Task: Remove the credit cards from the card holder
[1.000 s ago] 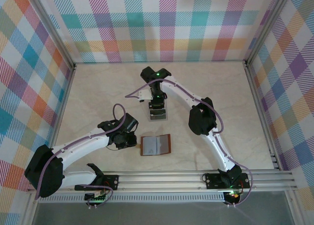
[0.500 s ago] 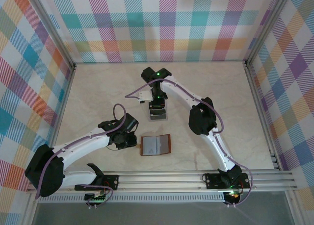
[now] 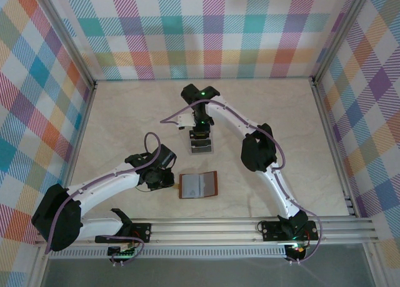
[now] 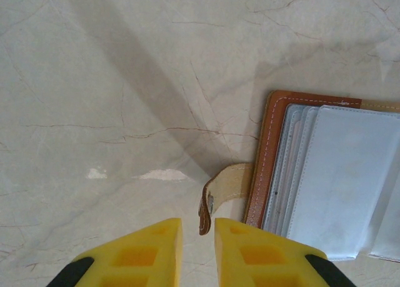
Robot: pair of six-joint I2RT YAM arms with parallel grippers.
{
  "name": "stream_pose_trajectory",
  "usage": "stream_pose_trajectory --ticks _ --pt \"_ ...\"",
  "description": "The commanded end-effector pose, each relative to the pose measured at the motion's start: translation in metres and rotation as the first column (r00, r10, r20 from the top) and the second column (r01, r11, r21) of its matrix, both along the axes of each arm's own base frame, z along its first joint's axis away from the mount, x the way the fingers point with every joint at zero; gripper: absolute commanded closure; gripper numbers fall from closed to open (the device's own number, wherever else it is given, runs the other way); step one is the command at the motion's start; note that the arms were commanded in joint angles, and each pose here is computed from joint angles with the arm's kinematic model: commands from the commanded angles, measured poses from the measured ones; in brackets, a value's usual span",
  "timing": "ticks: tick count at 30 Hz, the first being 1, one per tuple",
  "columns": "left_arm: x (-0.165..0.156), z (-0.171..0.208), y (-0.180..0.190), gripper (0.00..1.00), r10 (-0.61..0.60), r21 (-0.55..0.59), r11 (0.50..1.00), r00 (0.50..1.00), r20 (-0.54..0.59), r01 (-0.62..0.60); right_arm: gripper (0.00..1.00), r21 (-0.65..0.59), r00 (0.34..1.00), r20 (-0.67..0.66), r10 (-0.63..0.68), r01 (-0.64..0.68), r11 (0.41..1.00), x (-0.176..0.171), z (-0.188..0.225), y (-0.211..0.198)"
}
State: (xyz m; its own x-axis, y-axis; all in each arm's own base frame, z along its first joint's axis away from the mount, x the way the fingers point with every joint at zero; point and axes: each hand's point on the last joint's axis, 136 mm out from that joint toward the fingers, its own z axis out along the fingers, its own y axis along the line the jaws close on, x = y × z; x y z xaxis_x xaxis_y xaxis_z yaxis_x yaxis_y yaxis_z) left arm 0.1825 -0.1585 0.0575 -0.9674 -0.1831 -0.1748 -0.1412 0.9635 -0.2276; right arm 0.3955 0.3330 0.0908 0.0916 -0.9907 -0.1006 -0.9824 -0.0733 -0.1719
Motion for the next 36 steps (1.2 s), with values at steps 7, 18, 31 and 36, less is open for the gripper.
stream_pose_trajectory --ticks 7,18,31,36 --pt "-0.002 0.000 0.005 0.79 -0.012 0.035 0.999 1.000 -0.011 0.012 0.76 0.044 0.999 -0.024 0.026 -0.025 0.999 0.000 0.001 0.006" --pt "-0.002 -0.002 0.005 0.79 -0.011 0.035 0.999 1.000 -0.016 0.012 0.75 0.040 0.994 -0.102 0.025 -0.021 0.999 -0.012 -0.013 0.004" --pt "-0.003 -0.003 0.006 0.79 -0.010 0.036 0.999 1.000 -0.014 0.011 0.89 0.064 0.990 -0.138 0.029 -0.020 0.998 -0.021 -0.008 0.005" --pt "-0.003 -0.003 0.006 0.79 -0.009 0.036 0.999 1.000 -0.015 0.010 0.97 0.065 0.991 -0.130 0.032 -0.024 0.998 -0.020 -0.006 0.005"
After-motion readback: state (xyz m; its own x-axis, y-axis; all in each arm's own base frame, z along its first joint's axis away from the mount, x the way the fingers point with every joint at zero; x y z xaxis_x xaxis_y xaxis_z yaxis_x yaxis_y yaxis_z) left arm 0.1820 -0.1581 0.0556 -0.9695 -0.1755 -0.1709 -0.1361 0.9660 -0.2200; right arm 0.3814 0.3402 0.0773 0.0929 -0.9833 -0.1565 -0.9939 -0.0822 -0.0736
